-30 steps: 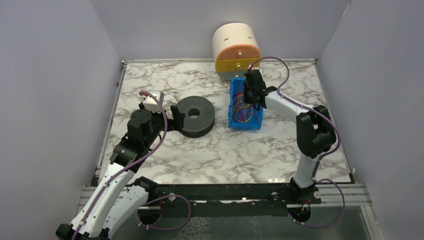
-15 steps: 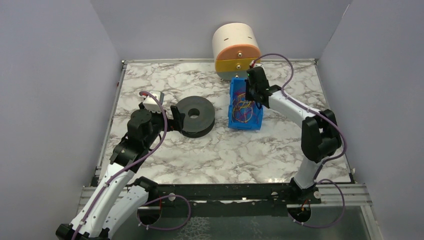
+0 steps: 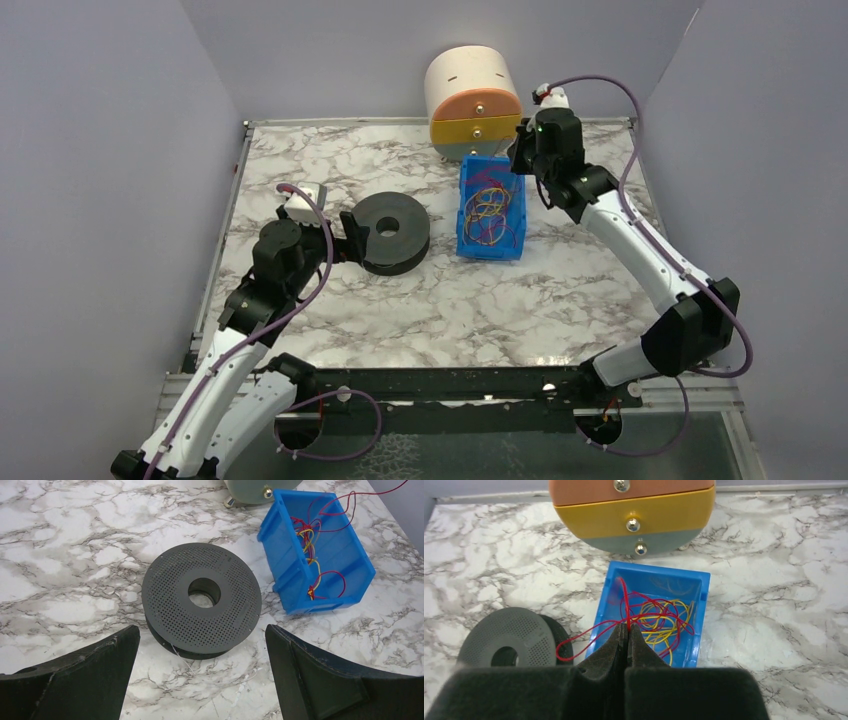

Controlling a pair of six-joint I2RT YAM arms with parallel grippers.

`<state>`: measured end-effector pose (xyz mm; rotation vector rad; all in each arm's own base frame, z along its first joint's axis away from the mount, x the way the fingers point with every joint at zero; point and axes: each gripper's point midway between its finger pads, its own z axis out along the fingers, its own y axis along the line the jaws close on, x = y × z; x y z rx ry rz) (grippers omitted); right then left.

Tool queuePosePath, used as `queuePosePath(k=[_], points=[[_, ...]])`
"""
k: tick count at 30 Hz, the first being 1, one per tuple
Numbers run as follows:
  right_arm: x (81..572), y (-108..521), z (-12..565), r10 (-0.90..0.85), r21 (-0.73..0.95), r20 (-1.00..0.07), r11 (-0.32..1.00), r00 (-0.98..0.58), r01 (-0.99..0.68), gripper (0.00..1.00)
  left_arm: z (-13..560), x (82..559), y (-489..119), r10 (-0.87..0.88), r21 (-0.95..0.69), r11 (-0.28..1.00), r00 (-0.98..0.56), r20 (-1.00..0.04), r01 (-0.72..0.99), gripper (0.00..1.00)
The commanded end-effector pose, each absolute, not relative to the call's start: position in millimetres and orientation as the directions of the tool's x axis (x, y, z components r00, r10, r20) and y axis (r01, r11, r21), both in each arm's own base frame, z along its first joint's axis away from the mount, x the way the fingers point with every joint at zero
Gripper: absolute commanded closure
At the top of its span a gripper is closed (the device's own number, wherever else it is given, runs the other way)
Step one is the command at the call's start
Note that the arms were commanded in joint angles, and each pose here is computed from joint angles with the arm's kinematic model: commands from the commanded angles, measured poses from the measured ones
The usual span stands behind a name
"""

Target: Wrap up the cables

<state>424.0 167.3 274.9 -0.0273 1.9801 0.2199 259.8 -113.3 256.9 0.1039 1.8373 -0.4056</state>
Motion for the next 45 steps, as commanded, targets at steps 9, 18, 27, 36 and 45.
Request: queuePosePath(k=[9, 18, 27, 36, 45], points=[[393, 186, 377, 0.148, 0.242, -0.941, 0.923, -0.304, -0.3, 0.99, 264, 256, -119, -0.152, -0.24, 0.921, -0.283, -0.947, 0.307, 0.01], [371, 196, 453, 0.221, 0.294, -0.951, 0.861, -0.216, -0.414, 0.99, 264, 257, -122, -0.155, -0.247, 0.915, -0.286, -0.946, 0.32, 0.01], [341, 197, 546, 0.318, 0.305, -0.946, 0.794, -0.068, -0.525, 0.99, 260, 258, -129, -0.143, -0.251, 0.904, -0.307, -0.941, 0.347, 0.01], [285, 183, 659, 0.473, 0.276, -0.869, 0.706, 0.146, -0.652, 0.99, 259, 259, -124, -0.144, -0.242, 0.915, -0.299, -0.943, 0.324, 0.01], [223, 159, 725, 0.579, 0.207, -0.757, 0.652, 0.302, -0.73, 0.99, 262, 258, -119, -0.151, -0.239, 0.922, -0.283, -0.947, 0.306, 0.01]])
